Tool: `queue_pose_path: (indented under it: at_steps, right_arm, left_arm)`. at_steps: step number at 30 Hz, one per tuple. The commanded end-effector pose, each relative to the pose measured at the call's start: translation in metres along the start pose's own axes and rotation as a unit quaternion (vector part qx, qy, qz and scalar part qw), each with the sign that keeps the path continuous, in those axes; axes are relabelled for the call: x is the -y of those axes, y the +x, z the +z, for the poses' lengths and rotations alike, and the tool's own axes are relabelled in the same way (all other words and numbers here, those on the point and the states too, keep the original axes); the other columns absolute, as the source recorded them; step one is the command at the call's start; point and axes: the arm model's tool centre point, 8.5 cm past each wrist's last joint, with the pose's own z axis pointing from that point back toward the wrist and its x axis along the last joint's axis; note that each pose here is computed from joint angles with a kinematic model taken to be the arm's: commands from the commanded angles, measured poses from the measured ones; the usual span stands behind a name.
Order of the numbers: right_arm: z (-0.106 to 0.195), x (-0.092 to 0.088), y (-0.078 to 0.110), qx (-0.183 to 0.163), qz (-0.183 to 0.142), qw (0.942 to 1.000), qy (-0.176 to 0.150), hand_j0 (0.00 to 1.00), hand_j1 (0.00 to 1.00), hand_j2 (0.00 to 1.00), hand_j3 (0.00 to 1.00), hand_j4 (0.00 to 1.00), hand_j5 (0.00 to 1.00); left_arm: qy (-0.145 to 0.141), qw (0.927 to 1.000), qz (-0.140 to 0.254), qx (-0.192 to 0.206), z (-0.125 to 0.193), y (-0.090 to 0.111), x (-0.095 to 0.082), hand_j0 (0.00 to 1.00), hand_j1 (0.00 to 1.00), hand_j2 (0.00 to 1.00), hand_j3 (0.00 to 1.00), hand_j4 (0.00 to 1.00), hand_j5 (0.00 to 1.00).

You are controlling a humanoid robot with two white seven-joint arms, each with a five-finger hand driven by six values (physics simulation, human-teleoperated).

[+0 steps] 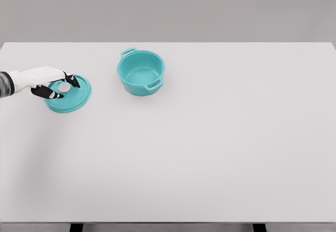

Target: Cover the pot with left arm

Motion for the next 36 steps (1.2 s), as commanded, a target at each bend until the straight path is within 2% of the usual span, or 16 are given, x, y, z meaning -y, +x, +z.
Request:
queue_pose_path:
  at_steps: [1,6,19,27,30,36]
  right_arm:
    - [0.000,0.000,0.000,0.000,0.000,1.0000,0.000,1.00,1.00,1.00,1.00,1.00,1.00]
    - [0.000,0.000,0.000,0.000,0.000,1.0000,0.000,1.00,1.00,1.00,1.00,1.00,1.00]
    - [0.000,0.000,0.000,0.000,0.000,1.0000,0.000,1.00,1.00,1.00,1.00,1.00,1.00]
    - [0.000,0.000,0.000,0.000,0.000,1.0000,0.000,1.00,1.00,1.00,1.00,1.00,1.00]
    - [0.000,0.000,0.000,0.000,0.000,1.0000,0.000,1.00,1.00,1.00,1.00,1.00,1.00]
    - [0.000,0.000,0.000,0.000,0.000,1.0000,0.000,1.00,1.00,1.00,1.00,1.00,1.00]
  left_arm:
    - [-0.003,1.0000,-0.002,-0.001,0.000,0.000,0.001,0.61,0.61,0.61,0.61,0.61,0.61]
    - [-0.002,1.0000,-0.003,0.000,0.001,0.000,0.000,0.54,0.54,0.54,0.54,0.54,0.54]
    - [0.007,1.0000,-0.005,0.005,0.002,0.003,-0.007,0.51,0.51,0.51,0.51,0.51,0.51]
    - [0.029,0.9985,-0.038,0.027,0.004,0.021,-0.029,0.51,0.51,0.51,0.51,0.51,0.51]
    - [0.029,0.9983,-0.043,0.025,0.008,0.020,-0.032,0.51,0.51,0.51,0.51,0.51,0.51]
    - [0.043,0.9962,-0.067,0.036,0.015,0.030,-0.049,0.51,0.51,0.51,0.51,0.51,0.51]
